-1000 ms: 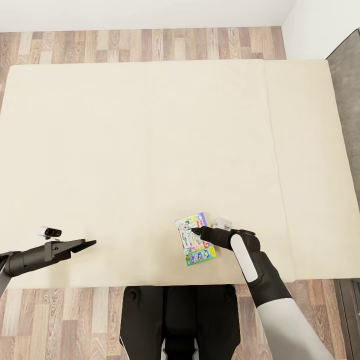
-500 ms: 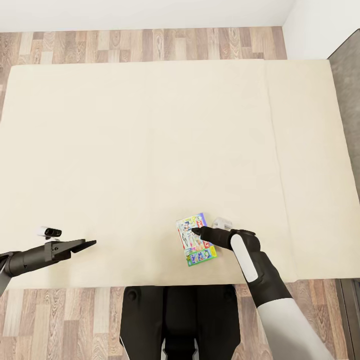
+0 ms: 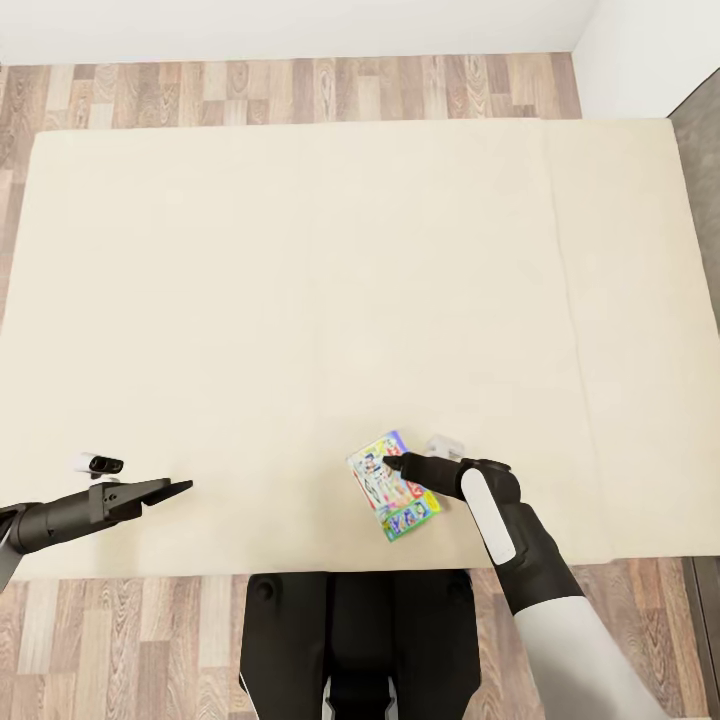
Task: Put all the toys in the child's room - the three board games (two on the bed and one on the table), the two jigsaw puzzles on the table, and the tennis ball on the table - inside the toy box on the table in the child's room.
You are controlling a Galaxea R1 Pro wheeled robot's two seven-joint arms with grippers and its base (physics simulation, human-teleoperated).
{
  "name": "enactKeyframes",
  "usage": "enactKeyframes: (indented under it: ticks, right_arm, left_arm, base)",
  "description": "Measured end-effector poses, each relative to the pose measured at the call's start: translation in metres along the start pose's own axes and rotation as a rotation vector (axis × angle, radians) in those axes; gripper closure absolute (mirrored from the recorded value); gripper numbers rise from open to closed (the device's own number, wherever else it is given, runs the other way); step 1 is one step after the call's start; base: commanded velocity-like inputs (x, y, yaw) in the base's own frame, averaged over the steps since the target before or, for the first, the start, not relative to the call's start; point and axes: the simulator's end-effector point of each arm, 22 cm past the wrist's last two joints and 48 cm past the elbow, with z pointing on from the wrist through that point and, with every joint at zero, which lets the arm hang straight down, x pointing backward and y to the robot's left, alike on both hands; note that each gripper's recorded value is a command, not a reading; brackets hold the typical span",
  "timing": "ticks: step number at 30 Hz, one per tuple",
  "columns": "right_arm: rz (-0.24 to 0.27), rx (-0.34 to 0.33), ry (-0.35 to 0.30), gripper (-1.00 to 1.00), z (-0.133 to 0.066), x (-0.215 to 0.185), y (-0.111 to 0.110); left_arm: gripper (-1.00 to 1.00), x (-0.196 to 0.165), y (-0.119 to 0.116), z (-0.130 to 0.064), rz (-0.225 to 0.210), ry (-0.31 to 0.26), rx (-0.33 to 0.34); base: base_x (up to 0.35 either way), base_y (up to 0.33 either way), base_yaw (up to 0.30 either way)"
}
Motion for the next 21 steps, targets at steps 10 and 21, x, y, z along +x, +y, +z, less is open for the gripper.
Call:
enactKeyframes:
  ticks: [10,21]
  right_arm:
    - [0.001,-0.001,0.000,-1.00,0.000,0.000,0.000]
    - [0.009,0.019,0.032,-1.00,0.005,0.011,-0.009]
  left_arm:
    - [-1.00,0.000,0.000,0.000,0.000,0.000,0.000]
    - [-1.00,0.000,0.000,0.000,0.000,0.000,0.001]
  base:
    - [0.000,0.072,0.000]
    - [0.000,0.007,0.000]
